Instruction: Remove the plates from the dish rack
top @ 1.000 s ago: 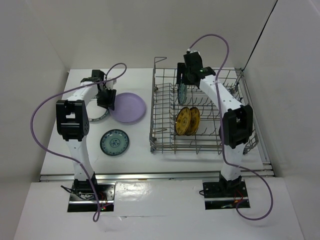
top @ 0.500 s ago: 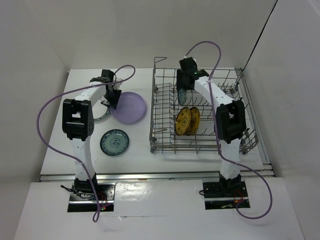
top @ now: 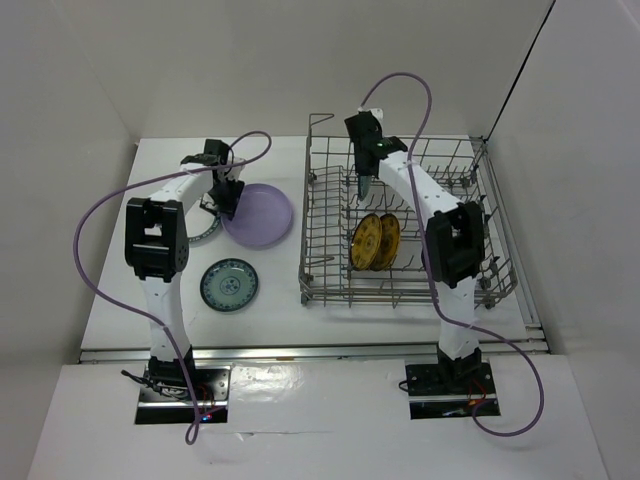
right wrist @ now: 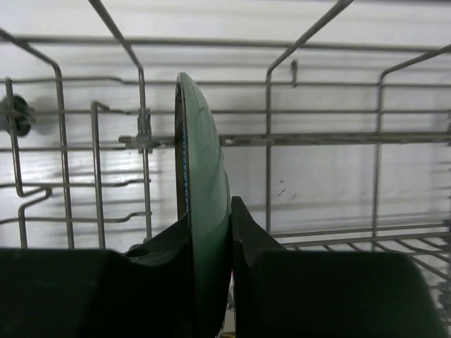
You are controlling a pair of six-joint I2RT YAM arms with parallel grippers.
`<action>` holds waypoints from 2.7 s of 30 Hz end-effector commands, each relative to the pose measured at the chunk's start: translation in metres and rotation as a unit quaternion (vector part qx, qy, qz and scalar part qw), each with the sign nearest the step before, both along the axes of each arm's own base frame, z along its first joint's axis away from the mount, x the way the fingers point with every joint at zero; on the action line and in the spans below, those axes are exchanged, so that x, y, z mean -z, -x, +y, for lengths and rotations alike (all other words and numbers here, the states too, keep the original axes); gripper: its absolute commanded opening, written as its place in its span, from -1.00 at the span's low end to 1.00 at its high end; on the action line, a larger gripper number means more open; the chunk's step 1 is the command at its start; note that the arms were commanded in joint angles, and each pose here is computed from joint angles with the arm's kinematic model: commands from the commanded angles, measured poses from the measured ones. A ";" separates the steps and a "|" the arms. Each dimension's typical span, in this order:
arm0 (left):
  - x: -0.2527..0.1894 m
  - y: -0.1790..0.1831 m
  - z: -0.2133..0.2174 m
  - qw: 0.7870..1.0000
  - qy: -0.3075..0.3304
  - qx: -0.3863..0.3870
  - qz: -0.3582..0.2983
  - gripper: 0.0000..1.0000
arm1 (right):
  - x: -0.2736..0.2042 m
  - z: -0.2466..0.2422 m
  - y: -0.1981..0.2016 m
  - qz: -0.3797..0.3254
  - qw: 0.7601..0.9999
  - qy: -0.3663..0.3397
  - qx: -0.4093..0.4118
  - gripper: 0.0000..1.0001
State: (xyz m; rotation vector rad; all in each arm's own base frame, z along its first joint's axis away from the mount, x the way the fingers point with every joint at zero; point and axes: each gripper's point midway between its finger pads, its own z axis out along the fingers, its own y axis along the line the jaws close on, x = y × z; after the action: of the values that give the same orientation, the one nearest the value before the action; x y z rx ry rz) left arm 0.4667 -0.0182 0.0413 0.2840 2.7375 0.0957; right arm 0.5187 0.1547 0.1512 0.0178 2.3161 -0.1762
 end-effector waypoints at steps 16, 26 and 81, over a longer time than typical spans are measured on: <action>-0.190 0.000 -0.021 0.984 0.084 -0.018 -0.157 0.50 | -0.261 0.089 0.063 -0.295 0.931 -0.144 -0.161 -1.00; -0.322 0.108 -0.069 0.896 0.309 0.171 -0.269 0.70 | -0.246 0.246 0.164 -0.177 0.768 -0.386 -0.479 -1.00; -0.132 0.207 0.008 0.962 0.229 0.146 0.040 -1.00 | -0.194 0.255 0.152 -0.112 0.837 -0.333 -0.419 0.67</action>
State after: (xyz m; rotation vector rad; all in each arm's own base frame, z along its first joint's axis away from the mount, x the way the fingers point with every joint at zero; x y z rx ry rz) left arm 0.2808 -0.0138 0.2024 0.4483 2.5603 -0.5911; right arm 0.3538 0.4448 0.2752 -0.6529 1.9687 1.1712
